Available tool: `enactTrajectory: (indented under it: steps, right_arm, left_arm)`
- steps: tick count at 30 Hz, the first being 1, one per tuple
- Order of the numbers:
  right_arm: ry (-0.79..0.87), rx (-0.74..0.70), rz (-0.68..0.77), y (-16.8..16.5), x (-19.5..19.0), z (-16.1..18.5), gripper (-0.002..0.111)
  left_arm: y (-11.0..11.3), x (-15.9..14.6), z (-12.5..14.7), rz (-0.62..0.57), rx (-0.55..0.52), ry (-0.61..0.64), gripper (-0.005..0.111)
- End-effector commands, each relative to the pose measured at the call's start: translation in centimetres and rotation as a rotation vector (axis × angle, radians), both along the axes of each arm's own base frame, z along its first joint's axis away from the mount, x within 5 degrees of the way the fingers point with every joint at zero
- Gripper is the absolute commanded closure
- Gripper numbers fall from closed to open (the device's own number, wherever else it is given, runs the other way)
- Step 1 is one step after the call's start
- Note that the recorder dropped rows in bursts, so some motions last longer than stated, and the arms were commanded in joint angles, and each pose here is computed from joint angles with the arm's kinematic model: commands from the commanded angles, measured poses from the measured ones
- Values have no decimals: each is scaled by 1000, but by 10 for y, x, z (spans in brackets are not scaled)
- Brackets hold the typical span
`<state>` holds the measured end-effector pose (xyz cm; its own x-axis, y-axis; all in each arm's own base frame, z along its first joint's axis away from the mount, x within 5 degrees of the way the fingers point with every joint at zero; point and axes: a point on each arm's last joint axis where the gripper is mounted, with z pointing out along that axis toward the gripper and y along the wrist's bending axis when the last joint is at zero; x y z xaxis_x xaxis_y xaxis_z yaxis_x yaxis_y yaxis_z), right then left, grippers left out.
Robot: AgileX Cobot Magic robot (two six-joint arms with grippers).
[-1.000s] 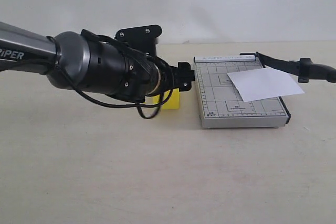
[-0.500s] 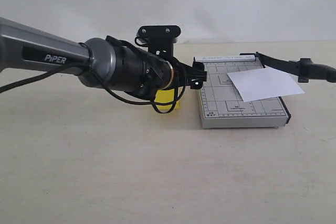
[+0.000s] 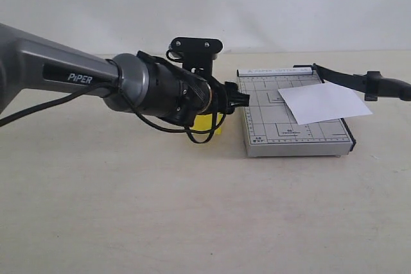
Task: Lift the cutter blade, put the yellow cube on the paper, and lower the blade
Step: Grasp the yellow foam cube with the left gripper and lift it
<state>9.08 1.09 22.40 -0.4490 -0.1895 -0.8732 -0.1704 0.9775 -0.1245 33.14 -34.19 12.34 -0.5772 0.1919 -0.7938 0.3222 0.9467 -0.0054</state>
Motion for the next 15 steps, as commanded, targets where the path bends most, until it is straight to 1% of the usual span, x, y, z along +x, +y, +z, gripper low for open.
enactTrajectory:
  steps: [1, 2, 3, 5, 8, 9, 10, 11, 12, 13, 15]
  right_arm:
    - [-6, 6, -4, 0, 0, 1, 108]
    - [-6, 6, -4, 0, 0, 1, 108]
    - [-6, 6, -4, 0, 0, 1, 108]
    - [-6, 6, -4, 0, 0, 1, 108]
    - [-5, 8, -5, 0, 0, 1, 108]
    - [-5, 8, -5, 0, 0, 1, 108]
    - [-9, 9, -3, 0, 0, 1, 108]
    - [-13, 10, -2, 0, 0, 2, 108]
    - [-16, 11, -1, 0, 1, 2, 108]
    - [-18, 11, -1, 0, 1, 2, 108]
    - [-19, 10, 0, 0, 1, 2, 108]
  left_arm:
    - [3, 1, 6, -19, 71, -6, 103]
    - [3, 0, 11, -37, 89, -11, 101]
    - [6, 0, 15, -29, 108, -15, 101]
    - [14, 0, 32, 12, 178, -40, 102]
    - [28, -1, 71, 65, 269, -114, 102]
    - [30, -3, 84, 54, 280, -136, 102]
    - [31, -5, 99, 18, 274, -164, 102]
    - [29, -8, 114, -44, 249, -187, 102]
    - [25, -13, 128, -123, 195, -200, 102]
    - [20, -18, 139, -191, 130, -206, 102]
    - [9, -29, 157, -315, -45, -208, 102]
